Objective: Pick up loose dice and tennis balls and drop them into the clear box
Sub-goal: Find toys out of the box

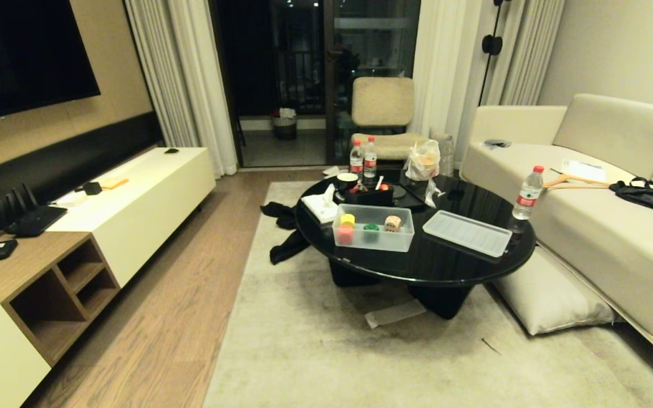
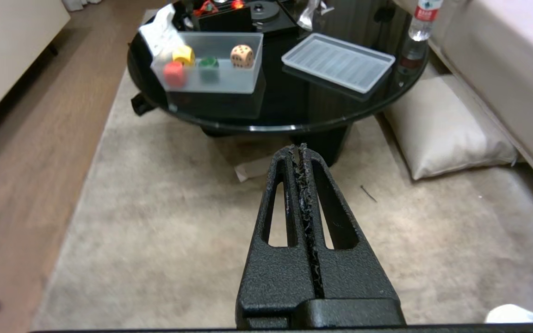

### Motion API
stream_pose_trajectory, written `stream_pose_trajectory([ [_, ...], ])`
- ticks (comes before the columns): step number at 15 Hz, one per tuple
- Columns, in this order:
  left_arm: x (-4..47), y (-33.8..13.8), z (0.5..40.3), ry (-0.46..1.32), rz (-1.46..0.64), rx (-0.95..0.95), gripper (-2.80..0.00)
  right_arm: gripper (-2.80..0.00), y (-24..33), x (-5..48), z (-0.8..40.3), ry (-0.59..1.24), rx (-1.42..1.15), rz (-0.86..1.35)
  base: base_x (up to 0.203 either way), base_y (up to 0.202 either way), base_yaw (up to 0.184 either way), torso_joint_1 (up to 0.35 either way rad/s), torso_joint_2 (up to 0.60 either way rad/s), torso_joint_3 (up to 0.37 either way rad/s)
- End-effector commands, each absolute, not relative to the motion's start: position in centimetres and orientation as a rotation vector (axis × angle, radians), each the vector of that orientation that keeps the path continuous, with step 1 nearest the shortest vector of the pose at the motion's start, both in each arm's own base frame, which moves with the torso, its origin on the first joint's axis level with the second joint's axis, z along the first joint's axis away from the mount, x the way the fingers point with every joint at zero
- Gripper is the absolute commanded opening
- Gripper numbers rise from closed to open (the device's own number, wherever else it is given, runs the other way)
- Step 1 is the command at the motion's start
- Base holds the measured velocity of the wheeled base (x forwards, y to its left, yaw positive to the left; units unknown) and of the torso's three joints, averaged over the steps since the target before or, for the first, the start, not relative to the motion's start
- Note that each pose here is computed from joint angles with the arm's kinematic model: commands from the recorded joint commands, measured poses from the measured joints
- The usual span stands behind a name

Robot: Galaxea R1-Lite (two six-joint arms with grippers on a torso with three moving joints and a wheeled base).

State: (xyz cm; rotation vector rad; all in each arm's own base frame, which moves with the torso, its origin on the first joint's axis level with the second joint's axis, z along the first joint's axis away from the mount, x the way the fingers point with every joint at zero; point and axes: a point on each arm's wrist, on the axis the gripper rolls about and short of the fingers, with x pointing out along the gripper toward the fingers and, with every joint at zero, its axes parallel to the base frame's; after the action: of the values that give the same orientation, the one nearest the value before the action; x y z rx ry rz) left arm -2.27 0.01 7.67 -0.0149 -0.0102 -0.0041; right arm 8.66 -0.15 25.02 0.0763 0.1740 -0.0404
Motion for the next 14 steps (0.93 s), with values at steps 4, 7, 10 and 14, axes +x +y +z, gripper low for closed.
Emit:
stream_pose_trajectory([
  [4, -2.3, 0.0, 7.6, -0.009, -0.005, -0.015, -2.80, -2.80, -3.2, 21.2, 22.0, 0.500, 0.153, -0.235, 0.000, 0.000, 0.000, 0.000, 0.00, 0.000],
  [7, -2.3, 0.0, 7.6, -0.009, -0.005, -0.015, -2.80, -2.80, -6.3, 23.8, 18.2, 0.642, 0.275, -0.368, 0.000, 0.000, 0.000, 0.000, 0.00, 0.000],
  [10, -2.3, 0.0, 7.6, -0.009, -0.003, -0.015, -2.80, -2.80, -8.4, 24.0, 13.6, 0.803, 0.382, -0.432, 0.000, 0.000, 0.000, 0.000, 0.00, 0.000],
  [14, -2.3, 0.0, 7.6, -0.009, -0.003, -0.014, -2.80, -2.80, -11.1, 23.9, 8.6, 0.979, 0.489, -0.492, 0.000, 0.000, 0.000, 0.000, 0.00, 0.000],
])
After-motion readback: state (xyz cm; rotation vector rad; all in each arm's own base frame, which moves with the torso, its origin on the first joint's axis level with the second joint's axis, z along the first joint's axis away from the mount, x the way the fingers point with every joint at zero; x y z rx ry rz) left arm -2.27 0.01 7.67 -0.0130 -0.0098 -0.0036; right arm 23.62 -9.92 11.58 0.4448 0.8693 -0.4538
